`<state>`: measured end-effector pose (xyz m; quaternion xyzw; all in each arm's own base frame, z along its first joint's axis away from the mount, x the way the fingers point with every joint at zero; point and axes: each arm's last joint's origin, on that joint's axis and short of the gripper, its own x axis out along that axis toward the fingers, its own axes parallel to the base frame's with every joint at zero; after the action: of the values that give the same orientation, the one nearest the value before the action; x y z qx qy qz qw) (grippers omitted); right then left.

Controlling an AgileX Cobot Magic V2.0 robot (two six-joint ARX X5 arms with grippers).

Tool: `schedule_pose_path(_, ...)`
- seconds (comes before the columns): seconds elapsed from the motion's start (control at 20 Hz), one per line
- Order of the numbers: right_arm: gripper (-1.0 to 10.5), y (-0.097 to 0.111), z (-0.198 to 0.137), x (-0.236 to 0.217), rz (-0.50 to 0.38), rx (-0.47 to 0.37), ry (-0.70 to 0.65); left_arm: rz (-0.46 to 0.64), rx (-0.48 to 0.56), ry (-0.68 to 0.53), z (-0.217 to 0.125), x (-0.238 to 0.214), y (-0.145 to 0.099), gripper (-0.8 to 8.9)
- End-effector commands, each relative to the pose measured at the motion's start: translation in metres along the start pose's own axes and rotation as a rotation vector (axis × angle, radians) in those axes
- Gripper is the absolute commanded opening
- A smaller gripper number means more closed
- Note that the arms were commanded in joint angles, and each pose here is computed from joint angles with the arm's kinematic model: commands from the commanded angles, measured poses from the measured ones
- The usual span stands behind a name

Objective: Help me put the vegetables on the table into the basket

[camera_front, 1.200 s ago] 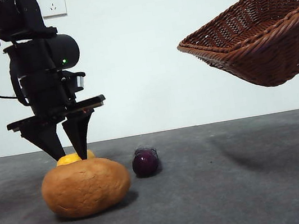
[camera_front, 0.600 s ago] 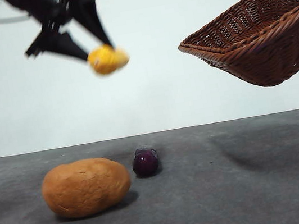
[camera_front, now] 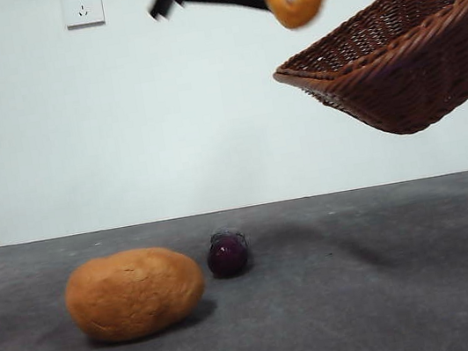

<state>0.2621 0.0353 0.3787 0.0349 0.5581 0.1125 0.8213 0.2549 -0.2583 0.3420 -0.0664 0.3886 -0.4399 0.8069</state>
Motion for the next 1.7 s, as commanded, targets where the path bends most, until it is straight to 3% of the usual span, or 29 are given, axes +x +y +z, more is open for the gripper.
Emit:
schedule_pose_path(0.05,-0.1,0.009,-0.004,0.0,0.022,-0.013,0.018,-0.017,-0.077,-0.021,0.001,0.011,-0.001,0.0)
schedule_pose_path(0.2,-0.1,0.019,-0.005,0.002,0.036,-0.047,0.027,-0.006,-0.118,-0.024,0.001,0.018,0.002,0.37)
schedule_pose_path(0.35,-0.1,0.027,-0.006,0.003,0.048,-0.071,0.033,0.009,-0.122,-0.034,0.001,0.018,0.002,2.71)
schedule_pose_path(0.55,-0.1,0.036,-0.007,0.004,0.06,-0.093,0.038,0.078,-0.148,-0.061,0.002,0.018,0.004,4.46)
schedule_pose_path(0.75,-0.1,0.037,-0.005,0.004,0.064,-0.096,0.012,0.07,-0.144,-0.046,0.001,0.013,0.003,4.48)
schedule_pose_path(0.9,-0.1,0.036,-0.004,0.005,0.037,-0.098,0.005,0.217,-0.019,-0.034,-0.004,-0.017,-0.002,4.39)
schedule_pose_path(1.1,-0.1,0.035,-0.003,0.005,0.008,-0.109,0.0,0.449,0.151,0.131,-0.027,-0.053,-0.01,4.39)
schedule_pose_path(1.35,-0.1,0.032,0.001,0.012,0.003,-0.133,0.018,0.478,0.253,0.388,-0.052,-0.062,-0.012,4.39)
schedule_pose_path(1.7,-0.1,0.015,0.006,0.013,-0.028,-0.093,0.007,0.458,0.368,0.551,-0.085,-0.044,0.003,4.39)
